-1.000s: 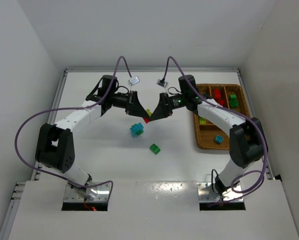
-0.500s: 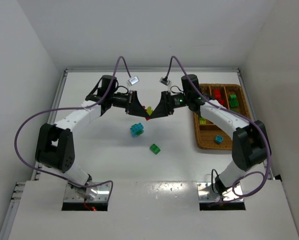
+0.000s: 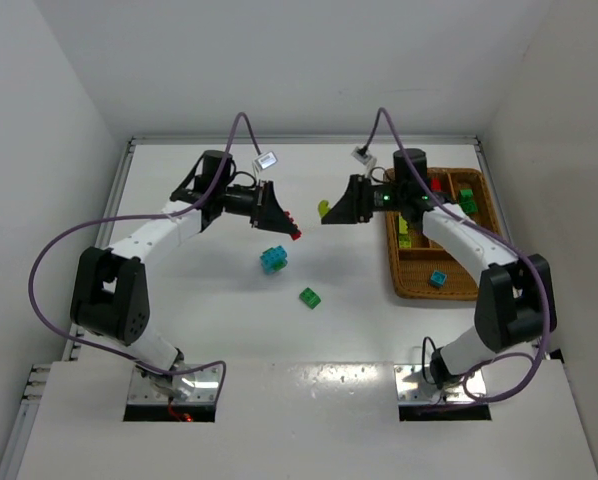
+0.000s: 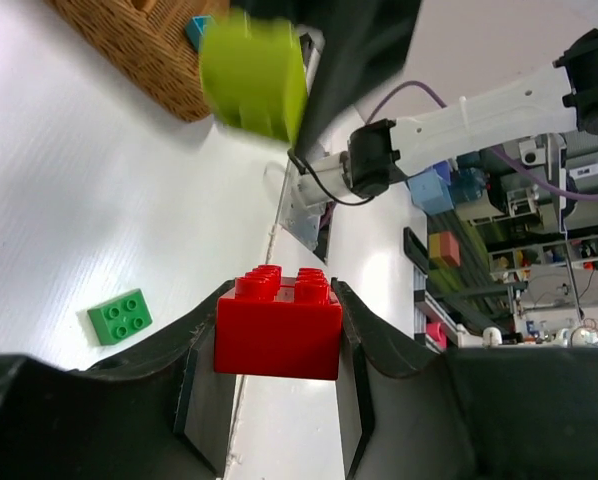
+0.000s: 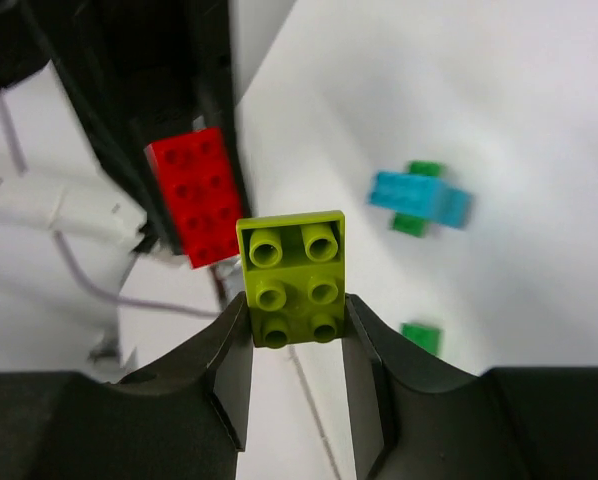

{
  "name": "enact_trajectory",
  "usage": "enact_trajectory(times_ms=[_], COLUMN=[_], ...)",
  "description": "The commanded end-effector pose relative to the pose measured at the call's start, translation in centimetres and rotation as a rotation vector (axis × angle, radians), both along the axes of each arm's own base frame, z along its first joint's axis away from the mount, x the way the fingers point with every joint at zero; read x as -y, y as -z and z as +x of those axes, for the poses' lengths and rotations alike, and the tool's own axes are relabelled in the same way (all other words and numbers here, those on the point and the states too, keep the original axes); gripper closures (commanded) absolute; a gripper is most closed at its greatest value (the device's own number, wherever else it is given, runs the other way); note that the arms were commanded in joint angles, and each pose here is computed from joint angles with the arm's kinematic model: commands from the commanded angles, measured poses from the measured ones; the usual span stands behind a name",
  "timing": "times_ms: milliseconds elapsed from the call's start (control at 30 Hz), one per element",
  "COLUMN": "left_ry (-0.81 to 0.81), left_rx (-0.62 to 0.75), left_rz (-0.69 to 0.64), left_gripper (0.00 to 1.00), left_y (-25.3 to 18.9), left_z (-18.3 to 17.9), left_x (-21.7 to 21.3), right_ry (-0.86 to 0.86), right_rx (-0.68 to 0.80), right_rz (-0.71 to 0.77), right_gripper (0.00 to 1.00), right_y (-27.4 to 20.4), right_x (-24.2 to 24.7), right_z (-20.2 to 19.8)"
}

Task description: Sort the legos into containers by color

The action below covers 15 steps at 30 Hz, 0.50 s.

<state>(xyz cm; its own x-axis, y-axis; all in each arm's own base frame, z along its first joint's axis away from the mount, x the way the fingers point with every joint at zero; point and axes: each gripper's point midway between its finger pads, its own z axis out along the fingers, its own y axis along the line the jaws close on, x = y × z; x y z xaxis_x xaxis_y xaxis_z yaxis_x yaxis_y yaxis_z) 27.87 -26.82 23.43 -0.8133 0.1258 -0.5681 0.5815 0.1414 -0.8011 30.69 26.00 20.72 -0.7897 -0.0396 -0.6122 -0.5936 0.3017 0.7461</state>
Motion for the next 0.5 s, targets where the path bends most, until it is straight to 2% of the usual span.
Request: enact_trajectory(times_ms=[0, 33, 133, 167, 233, 333, 467], left_ry=[-0.007, -0.016, -0.052, -0.062, -0.095, -0.121, -0.182], left_rx=[0.075, 0.067, 0.060, 0.027, 0.024, 0.011, 0.023], left_rz=[-0.022, -0.017, 0.003, 0.022, 0.072, 0.143, 0.259], left_gripper=[1.00, 1.00, 1.00, 1.00, 1.00, 1.00, 1.00], left_y=[-1.4, -1.4, -1.1, -0.6, 0.1, 1.3, 2.5], left_z=[0.2, 0.3, 0.9, 0.9, 1.6, 1.8, 2.6], left_x=[-0.4, -0.4, -0.4, -0.1, 0.2, 1.1, 2.1], right_ry=[0.210, 0.231, 0.560, 0.802, 1.018, 1.116, 1.142], right_rx=[0.050, 0.059, -0.031, -0.102, -0.170, -0.201, -0.214], right_rz=[-0.078, -0.076, -0.312, -0.477, -0.616, -0.718, -0.772], right_gripper=[0.92, 0.92, 0.91, 0.92, 0.92, 0.90, 0.86], right_y=[-0.3, -0.7, 3.0, 5.2, 7.4, 8.5, 9.3], right_x=[4.1, 4.8, 10.7, 15.4, 20.6, 23.6, 25.2], right_z=[2.6, 2.9, 5.7, 6.6, 6.6, 6.1, 8.5])
